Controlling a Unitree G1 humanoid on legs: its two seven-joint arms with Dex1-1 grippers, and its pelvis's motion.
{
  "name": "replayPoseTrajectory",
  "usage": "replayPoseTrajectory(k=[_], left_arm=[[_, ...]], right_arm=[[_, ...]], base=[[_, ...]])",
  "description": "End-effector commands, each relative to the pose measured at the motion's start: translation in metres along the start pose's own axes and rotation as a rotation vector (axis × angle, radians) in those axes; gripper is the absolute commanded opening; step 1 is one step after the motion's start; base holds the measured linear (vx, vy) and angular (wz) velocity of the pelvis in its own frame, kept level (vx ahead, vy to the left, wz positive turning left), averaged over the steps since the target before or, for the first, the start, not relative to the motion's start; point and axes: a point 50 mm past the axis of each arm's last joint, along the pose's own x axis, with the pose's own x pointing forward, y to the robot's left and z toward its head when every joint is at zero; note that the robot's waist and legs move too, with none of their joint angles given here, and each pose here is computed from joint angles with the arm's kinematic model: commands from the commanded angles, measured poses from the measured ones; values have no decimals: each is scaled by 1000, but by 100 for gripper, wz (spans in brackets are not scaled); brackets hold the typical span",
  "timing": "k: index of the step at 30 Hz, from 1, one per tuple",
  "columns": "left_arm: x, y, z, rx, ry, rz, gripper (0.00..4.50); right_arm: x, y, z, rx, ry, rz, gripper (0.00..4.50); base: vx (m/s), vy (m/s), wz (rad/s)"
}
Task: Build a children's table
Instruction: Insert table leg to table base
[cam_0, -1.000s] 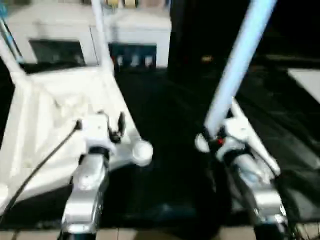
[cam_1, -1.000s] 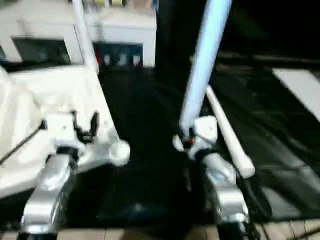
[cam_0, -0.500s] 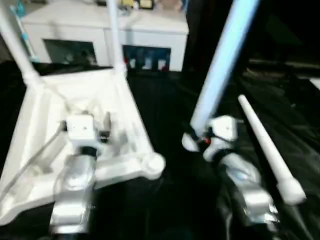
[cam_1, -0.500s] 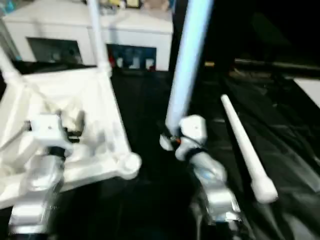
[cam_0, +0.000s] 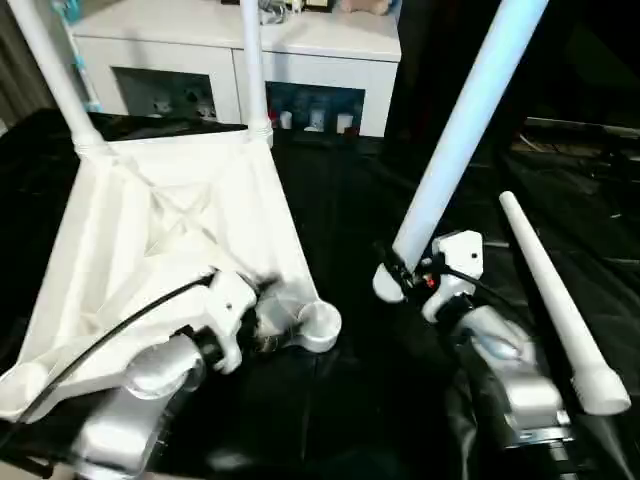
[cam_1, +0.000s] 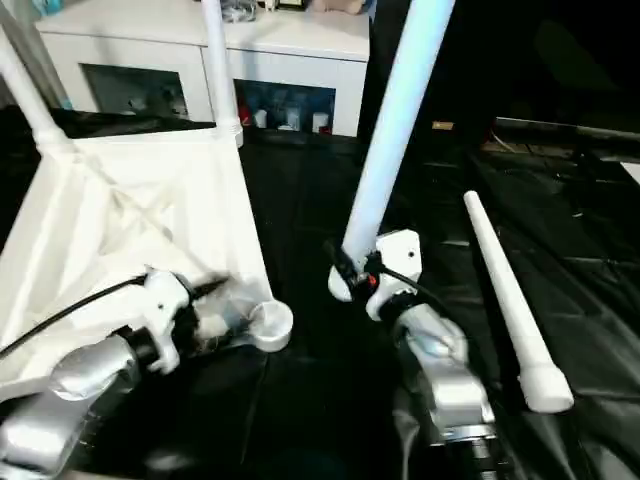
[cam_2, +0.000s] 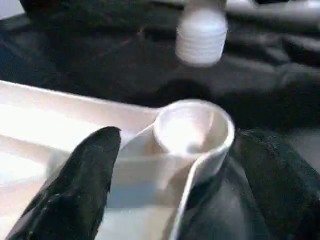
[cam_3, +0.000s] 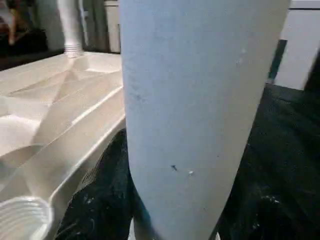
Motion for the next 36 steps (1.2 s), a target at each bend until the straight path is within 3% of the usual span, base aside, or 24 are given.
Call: replayPoseTrajectory(k=[1, 2, 6, 12, 14, 16, 21, 22, 24, 27, 30, 31, 36], left_arm=[[1, 1, 3, 12, 30, -66, 377], [-2, 5, 3, 24, 57, -80, 385], [-14, 17, 3, 43, 180, -134, 336], [-22, 20, 3, 31, 239, -186, 292], [-22, 20, 1, 35, 254, -186, 287], [-21, 20, 0, 31, 268, -191, 249], [-21, 21, -6, 56, 310, -181, 230], [-21, 22, -7, 62, 317, -170, 205], [-22, 26, -10, 63, 330, -162, 201], [-21, 31, -12, 59, 328, -153, 157], [-21, 33, -13, 58, 330, -151, 143], [-21, 35, -13, 59, 331, -147, 117], [-21, 40, -13, 61, 340, -161, 83]], right_arm=[[4, 1, 15, -14, -31, 70, 184], [3, 1, 16, -20, -21, 97, 184], [1, 2, 18, -63, 12, 180, 184], [-4, 5, 20, -42, 23, 233, 184], [-6, 6, 20, -40, 23, 247, 184], [-7, 7, 20, -38, 23, 253, 184], [-8, 9, 18, -34, 25, 257, 184], [-8, 9, 18, -33, 24, 259, 184], [-7, 11, 18, -34, 25, 272, 184], [-6, 11, 18, -33, 24, 281, 184], [-6, 12, 18, -34, 24, 284, 184], [-6, 12, 18, -34, 24, 286, 184], [-6, 12, 18, -33, 23, 291, 184]], base=[[0, 0, 0], [0, 0, 0], [0, 0, 0], [0, 0, 0], [0, 0, 0], [0, 0, 0], [0, 0, 0], [0, 0, 0], [0, 0, 0], [0, 0, 0], [0, 0, 0], [0, 0, 0], [0, 0, 0]])
